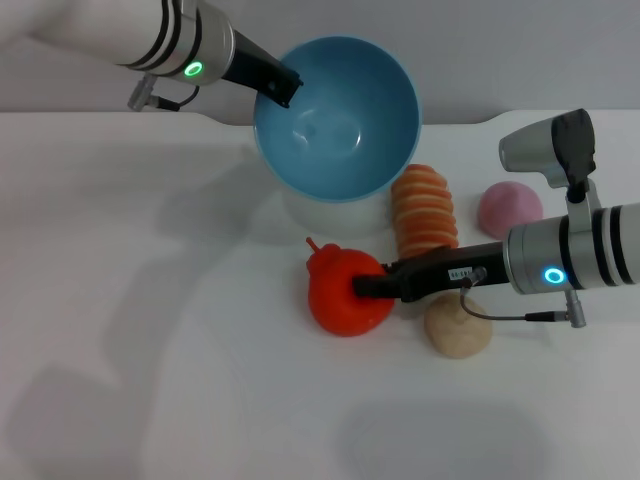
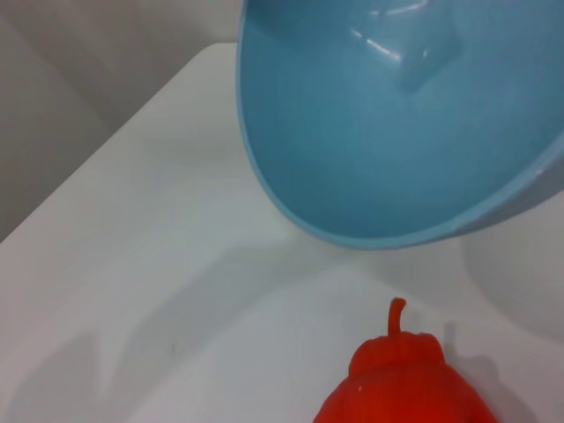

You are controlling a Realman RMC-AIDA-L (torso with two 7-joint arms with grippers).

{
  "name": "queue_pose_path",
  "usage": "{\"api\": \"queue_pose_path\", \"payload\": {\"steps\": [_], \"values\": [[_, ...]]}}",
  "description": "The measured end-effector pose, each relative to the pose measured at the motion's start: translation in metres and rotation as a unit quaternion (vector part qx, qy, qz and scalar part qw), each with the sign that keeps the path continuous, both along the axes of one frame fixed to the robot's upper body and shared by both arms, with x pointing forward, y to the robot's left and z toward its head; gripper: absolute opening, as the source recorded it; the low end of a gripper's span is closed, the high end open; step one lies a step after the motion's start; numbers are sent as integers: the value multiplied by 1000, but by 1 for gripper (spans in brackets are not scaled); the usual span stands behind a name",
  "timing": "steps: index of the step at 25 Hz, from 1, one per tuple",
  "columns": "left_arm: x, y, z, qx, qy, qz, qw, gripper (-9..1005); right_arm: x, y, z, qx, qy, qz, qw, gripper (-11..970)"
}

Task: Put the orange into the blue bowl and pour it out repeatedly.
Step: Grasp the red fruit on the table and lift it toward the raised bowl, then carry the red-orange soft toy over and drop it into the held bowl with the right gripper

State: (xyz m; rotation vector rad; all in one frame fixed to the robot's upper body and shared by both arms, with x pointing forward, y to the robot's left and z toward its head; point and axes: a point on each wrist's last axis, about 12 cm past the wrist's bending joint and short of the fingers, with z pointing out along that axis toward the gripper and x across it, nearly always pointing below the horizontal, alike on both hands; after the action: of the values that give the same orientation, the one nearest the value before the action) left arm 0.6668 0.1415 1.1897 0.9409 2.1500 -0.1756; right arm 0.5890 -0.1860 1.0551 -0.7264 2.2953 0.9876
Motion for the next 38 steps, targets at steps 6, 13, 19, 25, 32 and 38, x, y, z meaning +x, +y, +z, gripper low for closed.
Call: {"api": "queue_pose_path", "payload": {"steps": [6,13,19,25,32,38], "values": [[-1,1,-1,-2,3,2,1000,-1,0,-1,1,4,-1,0,1000,286],[-1,1,-1,3,6,-1,1000,-1,2,-3,12,10,-26,14,1000,163],[-4,0,-2,17,29,-10,999,0,-3,-7,51,67,-105,82,989,108],[-4,1,-5,36,41,-10,998,0,-5,-23,119,81,-174,87,977,61],[-11,-16,-2,53,85,-40,994,-1,-4,-40,151,85,-222,65,969,39],[-21,-25,-6,65,114,-58,990,-1,-3,-41,129,91,-187,57,977,31]]}}
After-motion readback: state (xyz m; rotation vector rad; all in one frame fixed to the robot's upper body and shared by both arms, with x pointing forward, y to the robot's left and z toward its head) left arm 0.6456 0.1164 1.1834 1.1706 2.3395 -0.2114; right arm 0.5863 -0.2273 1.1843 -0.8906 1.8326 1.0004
